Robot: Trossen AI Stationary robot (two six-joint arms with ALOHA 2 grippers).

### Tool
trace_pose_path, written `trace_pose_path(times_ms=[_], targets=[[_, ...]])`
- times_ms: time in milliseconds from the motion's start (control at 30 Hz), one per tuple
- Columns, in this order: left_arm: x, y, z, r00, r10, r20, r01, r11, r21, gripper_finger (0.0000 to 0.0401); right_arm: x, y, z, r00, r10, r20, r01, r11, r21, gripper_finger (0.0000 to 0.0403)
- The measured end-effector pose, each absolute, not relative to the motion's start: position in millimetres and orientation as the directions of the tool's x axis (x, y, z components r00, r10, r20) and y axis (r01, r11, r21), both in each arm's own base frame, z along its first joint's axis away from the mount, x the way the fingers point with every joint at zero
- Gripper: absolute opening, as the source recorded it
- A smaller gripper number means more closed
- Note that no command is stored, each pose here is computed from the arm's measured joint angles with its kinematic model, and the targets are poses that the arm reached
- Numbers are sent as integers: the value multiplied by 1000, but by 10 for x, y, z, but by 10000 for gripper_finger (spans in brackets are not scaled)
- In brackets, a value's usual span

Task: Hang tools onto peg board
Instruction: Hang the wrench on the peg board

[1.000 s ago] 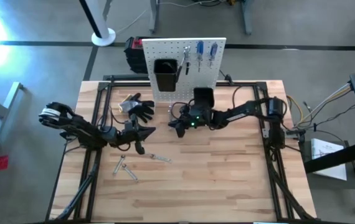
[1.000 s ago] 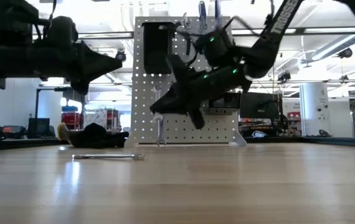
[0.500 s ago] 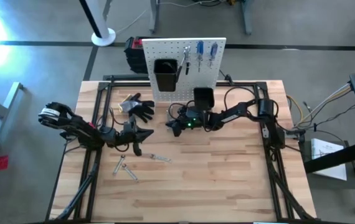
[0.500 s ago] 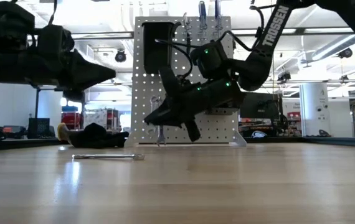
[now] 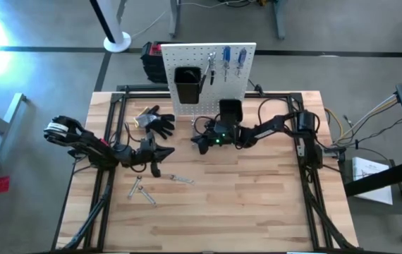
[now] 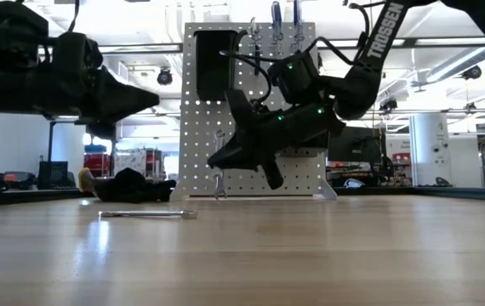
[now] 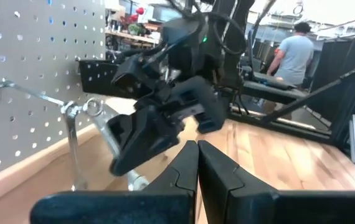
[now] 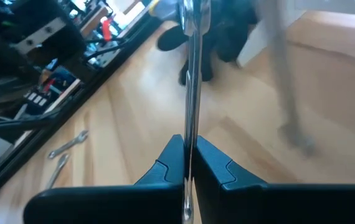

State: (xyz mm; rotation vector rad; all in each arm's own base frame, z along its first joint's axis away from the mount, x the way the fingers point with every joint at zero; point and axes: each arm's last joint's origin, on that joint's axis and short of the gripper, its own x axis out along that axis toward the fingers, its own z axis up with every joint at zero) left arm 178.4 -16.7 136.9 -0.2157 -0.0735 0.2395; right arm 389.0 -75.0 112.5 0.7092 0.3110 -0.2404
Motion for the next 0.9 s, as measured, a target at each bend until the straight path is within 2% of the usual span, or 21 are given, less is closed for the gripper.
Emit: trace_pose_path(times_ms=[433,633,767,900], targets=[[1788,-168,1373,969,243,48,-228,950,-213,0,3853,-916,1110,915,-141,-378,358,717,599,0],[1788,-168,1374,969,243,48,-228,951,-211,0,3847,-922,1101,911,-136,-389,354,743,569,2],[1788,-168,1373,969,242,48,-227,951,-211,0,3846,-921,1098,910,-135,-392,355,744,566,33],[1788,-168,1375,969,243,48,-226,948,-222,0,3848,-914,1100,910,-133,-393,355,741,570,86]])
